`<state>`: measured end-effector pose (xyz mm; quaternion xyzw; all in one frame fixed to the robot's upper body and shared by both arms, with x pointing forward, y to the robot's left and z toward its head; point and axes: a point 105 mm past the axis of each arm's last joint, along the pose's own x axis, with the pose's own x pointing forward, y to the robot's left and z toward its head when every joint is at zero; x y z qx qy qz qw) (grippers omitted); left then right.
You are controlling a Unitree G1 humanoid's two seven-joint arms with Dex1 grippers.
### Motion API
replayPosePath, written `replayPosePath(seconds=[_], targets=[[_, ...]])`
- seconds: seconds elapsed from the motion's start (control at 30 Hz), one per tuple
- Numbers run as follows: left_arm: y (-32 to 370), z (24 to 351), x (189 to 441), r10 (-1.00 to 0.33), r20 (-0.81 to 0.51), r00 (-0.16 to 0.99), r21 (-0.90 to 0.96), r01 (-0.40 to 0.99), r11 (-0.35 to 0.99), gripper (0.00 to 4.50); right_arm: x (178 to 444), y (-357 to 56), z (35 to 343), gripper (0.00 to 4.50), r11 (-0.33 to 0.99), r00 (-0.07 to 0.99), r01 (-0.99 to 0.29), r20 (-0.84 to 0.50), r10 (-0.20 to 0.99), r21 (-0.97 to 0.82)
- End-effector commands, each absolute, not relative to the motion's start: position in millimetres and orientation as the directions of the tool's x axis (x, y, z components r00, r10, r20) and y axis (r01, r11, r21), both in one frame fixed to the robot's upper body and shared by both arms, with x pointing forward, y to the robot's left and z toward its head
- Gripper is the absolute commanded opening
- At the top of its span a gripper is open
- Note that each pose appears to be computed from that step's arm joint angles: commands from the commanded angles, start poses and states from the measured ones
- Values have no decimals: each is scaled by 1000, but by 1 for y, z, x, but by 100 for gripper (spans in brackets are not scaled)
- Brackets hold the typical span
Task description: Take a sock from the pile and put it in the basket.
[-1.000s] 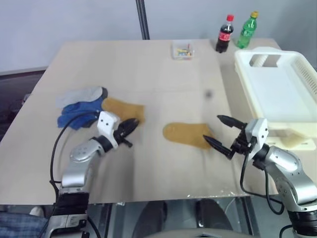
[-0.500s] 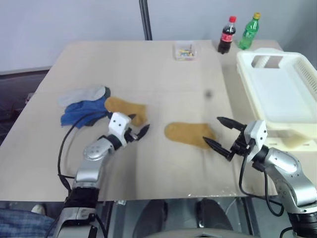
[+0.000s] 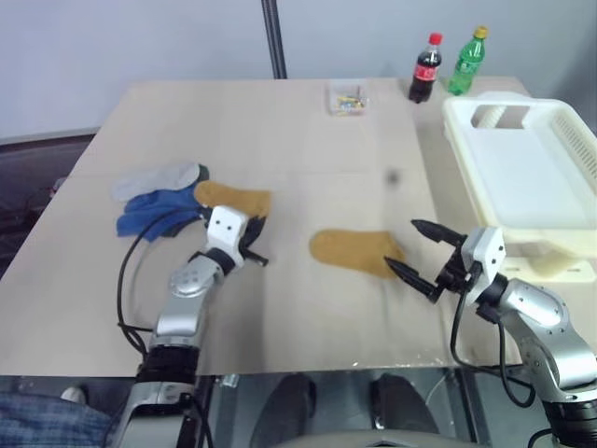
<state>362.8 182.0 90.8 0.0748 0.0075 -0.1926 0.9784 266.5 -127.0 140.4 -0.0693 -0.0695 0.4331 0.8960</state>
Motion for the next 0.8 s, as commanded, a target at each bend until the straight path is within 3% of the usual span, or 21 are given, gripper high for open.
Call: replayPosePath(seconds=[0.03, 0.3, 0.57, 0.7, 0.8], targets=[[157, 111, 366, -427, 18, 904, 94, 423, 901, 7, 267, -129, 149, 450, 625, 619, -750, 103, 779, -215], [77, 121, 372, -578, 18, 816, 7, 578, 816, 7, 273, -124, 149, 450, 622, 621, -747, 90, 779, -235], [22, 134, 389, -601, 43, 798, -58, 602, 796, 7, 290, -116, 158, 450, 617, 627, -735, 65, 776, -280], [8, 144, 392, -582, 70, 810, -129, 586, 800, 131, 306, -114, 165, 450, 657, 667, -707, 61, 742, -263], [-2, 147, 388, -596, 68, 800, -183, 598, 781, 281, 320, -113, 168, 450, 702, 706, -682, 64, 705, -206]])
